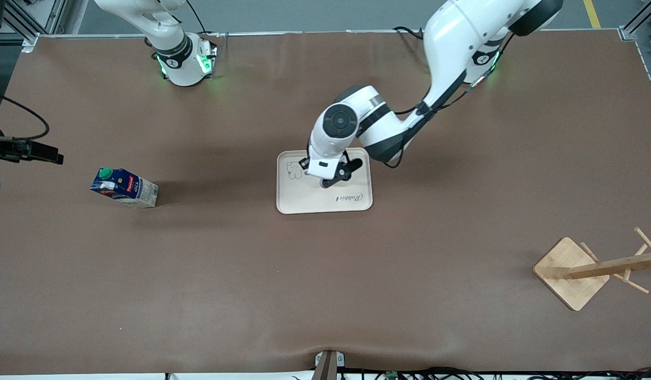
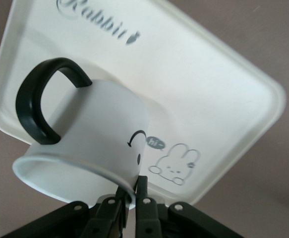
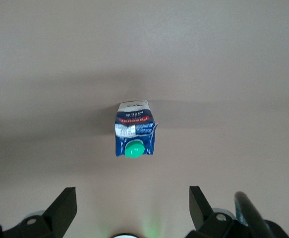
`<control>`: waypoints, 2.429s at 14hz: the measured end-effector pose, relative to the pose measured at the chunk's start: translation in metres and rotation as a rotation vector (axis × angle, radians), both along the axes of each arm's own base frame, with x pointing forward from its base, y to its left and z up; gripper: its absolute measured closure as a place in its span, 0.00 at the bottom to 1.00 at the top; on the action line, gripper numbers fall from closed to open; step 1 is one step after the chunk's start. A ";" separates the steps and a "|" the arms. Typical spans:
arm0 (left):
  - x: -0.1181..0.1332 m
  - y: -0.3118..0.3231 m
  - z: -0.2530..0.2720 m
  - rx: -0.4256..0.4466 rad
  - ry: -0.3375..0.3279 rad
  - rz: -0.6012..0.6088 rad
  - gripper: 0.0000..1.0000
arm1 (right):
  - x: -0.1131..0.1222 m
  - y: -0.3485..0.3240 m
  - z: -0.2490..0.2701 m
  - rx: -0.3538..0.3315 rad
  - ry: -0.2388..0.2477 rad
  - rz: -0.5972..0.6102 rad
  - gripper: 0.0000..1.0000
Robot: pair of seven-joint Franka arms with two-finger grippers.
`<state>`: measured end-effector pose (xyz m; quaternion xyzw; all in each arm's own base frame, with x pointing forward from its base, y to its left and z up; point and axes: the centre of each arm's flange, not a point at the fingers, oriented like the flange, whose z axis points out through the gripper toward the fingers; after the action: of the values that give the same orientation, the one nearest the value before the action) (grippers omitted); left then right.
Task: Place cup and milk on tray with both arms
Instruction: 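Carry the mug over the tray while the right gripper reaches the milk, then set the mug on the tray while the right gripper grasps the milk, then withdraw the left gripper while the right gripper carries the milk over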
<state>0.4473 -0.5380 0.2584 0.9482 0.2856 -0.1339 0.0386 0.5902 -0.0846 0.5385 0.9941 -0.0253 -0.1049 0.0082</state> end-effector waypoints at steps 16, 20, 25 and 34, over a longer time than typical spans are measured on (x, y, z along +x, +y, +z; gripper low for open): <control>0.049 0.069 -0.011 0.071 0.138 -0.107 0.51 | -0.030 -0.006 -0.186 0.058 0.025 -0.003 0.00; 0.114 0.135 0.053 0.068 0.124 -0.096 0.11 | -0.041 -0.005 -0.207 0.061 0.031 -0.005 0.19; 0.183 0.283 0.174 0.057 -0.026 -0.221 0.00 | -0.043 0.003 -0.197 0.074 0.048 0.006 0.39; 0.182 0.458 0.297 0.136 -0.149 -0.364 0.00 | -0.011 0.154 -0.102 0.137 0.037 0.191 0.39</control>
<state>0.6297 -0.0800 0.5549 0.9918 0.1141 -0.0485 -0.0293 0.5789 0.0692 0.4362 0.9882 0.0768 -0.1233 -0.0493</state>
